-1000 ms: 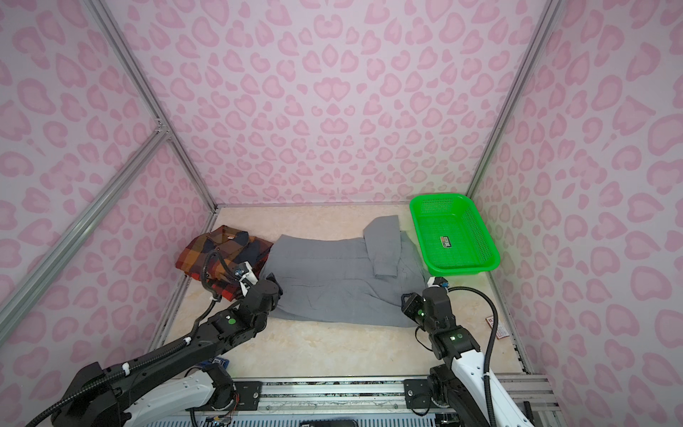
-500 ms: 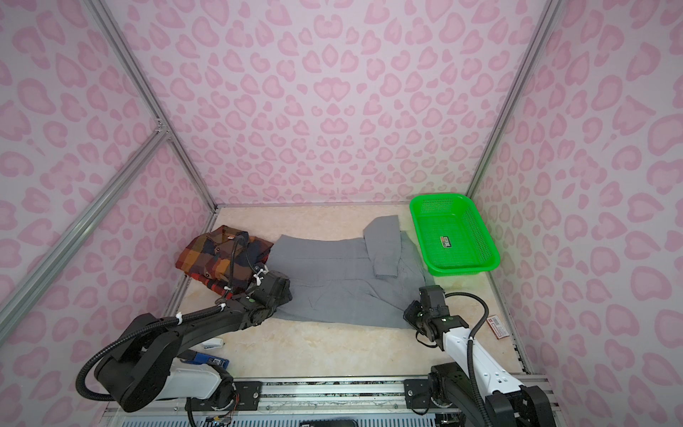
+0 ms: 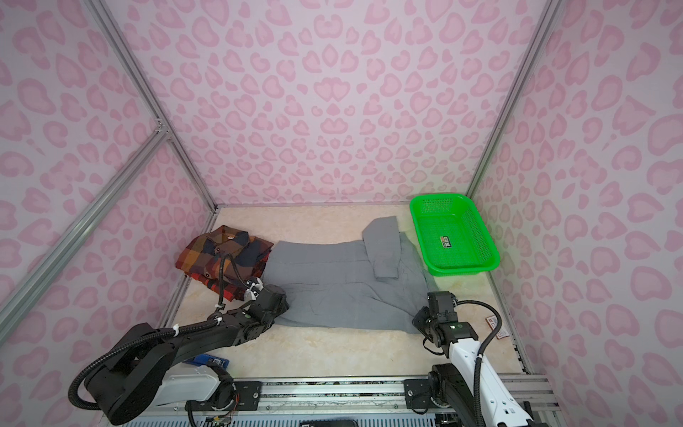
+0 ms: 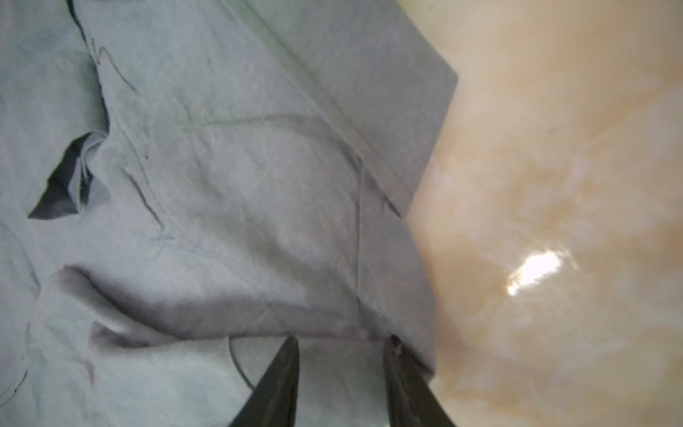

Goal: Fold and stack the long sleeve shirts
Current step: 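Draw both grippers back toward the robot over the folded shirt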

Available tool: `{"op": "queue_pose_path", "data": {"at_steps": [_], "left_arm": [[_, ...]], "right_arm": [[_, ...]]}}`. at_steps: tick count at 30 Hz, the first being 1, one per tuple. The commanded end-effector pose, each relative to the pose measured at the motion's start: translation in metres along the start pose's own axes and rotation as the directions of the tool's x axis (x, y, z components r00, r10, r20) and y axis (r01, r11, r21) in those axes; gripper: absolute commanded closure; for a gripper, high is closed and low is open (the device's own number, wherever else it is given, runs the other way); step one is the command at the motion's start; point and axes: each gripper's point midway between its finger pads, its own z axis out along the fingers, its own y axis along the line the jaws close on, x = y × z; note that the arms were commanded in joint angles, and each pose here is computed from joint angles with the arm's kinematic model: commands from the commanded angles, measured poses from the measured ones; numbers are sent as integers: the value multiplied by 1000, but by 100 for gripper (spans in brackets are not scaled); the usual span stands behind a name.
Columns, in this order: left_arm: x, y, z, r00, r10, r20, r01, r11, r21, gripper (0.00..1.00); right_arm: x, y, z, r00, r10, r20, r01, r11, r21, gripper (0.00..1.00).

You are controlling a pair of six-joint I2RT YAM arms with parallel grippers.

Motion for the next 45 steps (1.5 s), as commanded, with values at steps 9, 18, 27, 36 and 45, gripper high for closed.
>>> {"op": "queue_pose_path", "data": {"at_steps": [9,18,27,36,45], "left_arm": [[-2,15,-49,997,-4,-73,0,999,-45,22],[-115,-41,-63,999,52,9,-52,999,-12,12],[-159,-45,-1,994,99,-39,-104,985,-141,9],[-174,-49,69,979,162,-125,-187,956,-225,12],[-174,-46,100,961,230,-153,-265,925,-273,13]], "right_arm": [[-15,32,-54,990,-105,89,112,991,-74,55],[-34,164,-60,898,-433,79,440,882,-168,52],[-43,200,19,807,-589,-46,588,808,-46,47],[-48,211,59,783,-619,-64,622,782,46,46],[-37,206,92,738,-665,-113,675,728,119,50]]}}
